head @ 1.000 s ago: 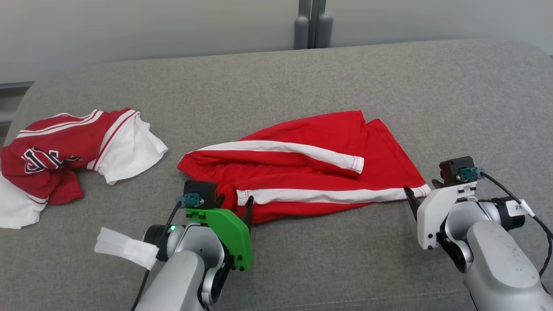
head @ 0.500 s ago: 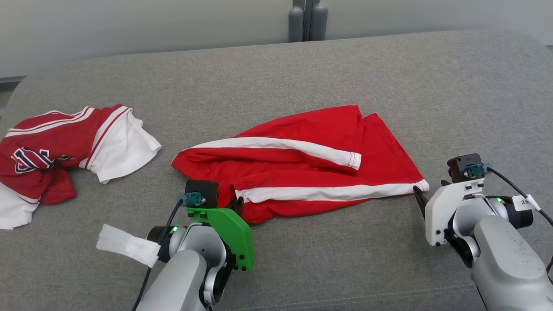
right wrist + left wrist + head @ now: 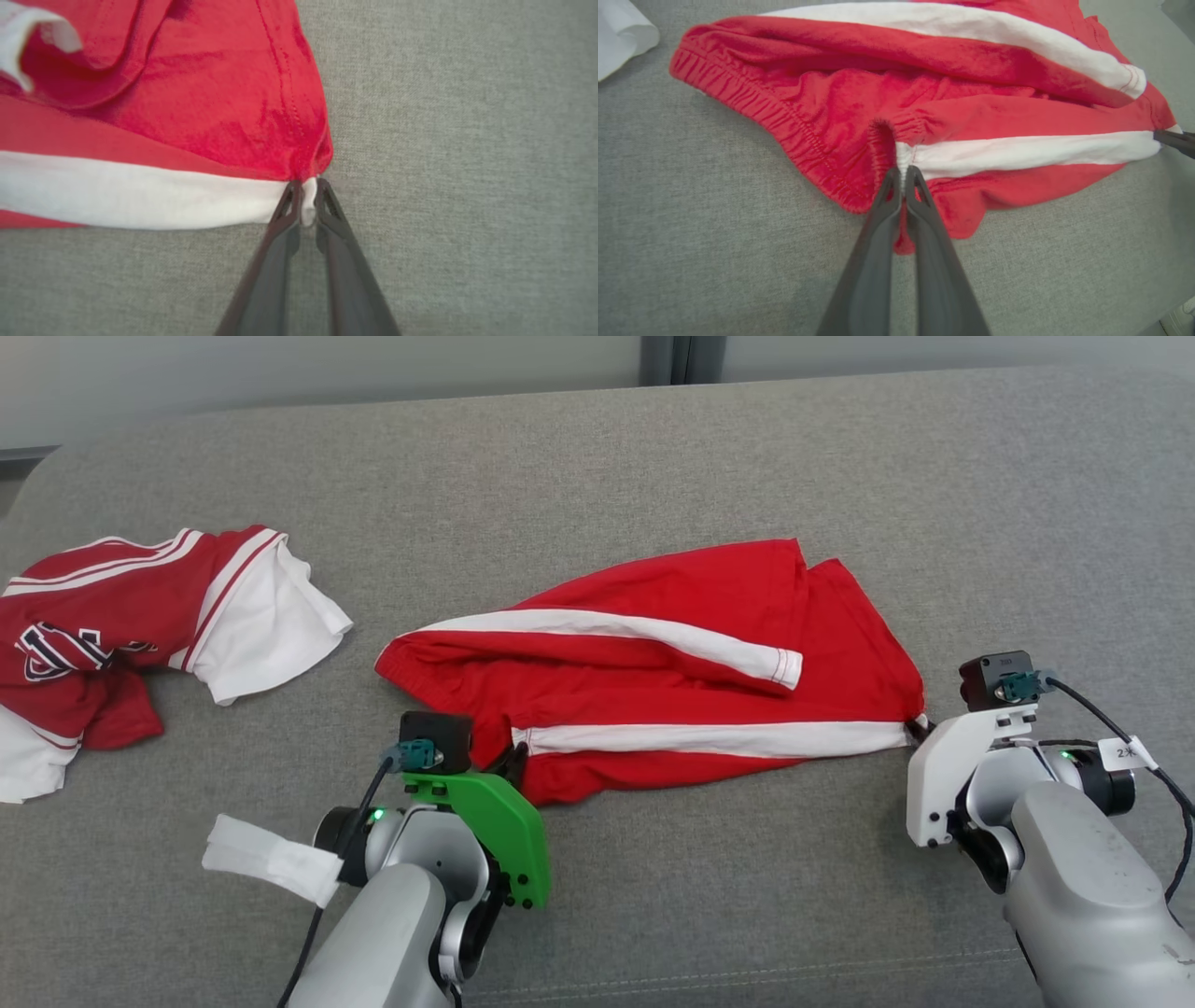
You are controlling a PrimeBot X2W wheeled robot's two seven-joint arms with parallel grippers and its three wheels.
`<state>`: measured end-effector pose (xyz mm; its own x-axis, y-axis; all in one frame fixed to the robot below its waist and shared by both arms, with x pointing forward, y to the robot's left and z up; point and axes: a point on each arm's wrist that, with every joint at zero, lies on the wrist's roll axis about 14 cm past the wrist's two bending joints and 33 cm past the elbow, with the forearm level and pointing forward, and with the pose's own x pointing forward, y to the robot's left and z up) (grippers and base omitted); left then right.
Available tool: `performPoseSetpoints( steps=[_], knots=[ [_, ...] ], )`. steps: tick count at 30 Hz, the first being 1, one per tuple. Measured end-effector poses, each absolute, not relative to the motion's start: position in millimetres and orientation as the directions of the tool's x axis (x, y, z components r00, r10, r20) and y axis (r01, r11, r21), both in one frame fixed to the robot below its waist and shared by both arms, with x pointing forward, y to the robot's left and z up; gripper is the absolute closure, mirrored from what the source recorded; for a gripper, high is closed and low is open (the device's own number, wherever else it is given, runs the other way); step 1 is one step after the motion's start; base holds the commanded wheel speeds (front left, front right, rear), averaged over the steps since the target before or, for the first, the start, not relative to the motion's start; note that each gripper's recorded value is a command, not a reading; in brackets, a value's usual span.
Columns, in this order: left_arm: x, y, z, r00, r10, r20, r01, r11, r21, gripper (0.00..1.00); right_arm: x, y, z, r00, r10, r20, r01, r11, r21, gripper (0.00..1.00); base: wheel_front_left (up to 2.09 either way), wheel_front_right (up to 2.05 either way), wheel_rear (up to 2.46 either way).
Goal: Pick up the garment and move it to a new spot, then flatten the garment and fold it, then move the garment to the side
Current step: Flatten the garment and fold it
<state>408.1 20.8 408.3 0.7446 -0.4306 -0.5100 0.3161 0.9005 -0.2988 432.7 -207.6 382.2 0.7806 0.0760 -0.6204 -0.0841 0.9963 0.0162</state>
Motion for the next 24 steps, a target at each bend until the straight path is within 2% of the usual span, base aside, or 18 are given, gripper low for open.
performPoseSetpoints(
  steps=[7,11,15,24],
  knots=[
    [418.8,25.1,423.0,0.788,-0.43,-0.44,0.284,0.889,-0.36,1.0,441.4,-205.2,390.3,0.809,0.089,-0.581,-0.097,0.995,0.017,1.0,0.0,0.0,0.0],
    [427.7,25.6,448.9,0.827,-0.442,-0.349,0.272,0.856,-0.439,1.0,450.2,-206.9,413.7,0.854,0.095,-0.511,-0.108,0.994,0.005,1.0,0.0,0.0,0.0],
    [437.1,26.5,478.7,0.861,-0.44,-0.254,0.292,0.837,-0.462,1.0,459.9,-202.1,447.0,0.902,0.115,-0.416,-0.125,0.992,0.004,1.0,0.0,0.0,0.0],
    [462.3,36.1,557.2,0.902,-0.428,-0.054,0.373,0.836,-0.401,1.0,473.9,-198.6,538.4,0.972,0.146,-0.187,-0.15,0.989,-0.006,1.0,0.0,0.0,0.0]
  ],
)
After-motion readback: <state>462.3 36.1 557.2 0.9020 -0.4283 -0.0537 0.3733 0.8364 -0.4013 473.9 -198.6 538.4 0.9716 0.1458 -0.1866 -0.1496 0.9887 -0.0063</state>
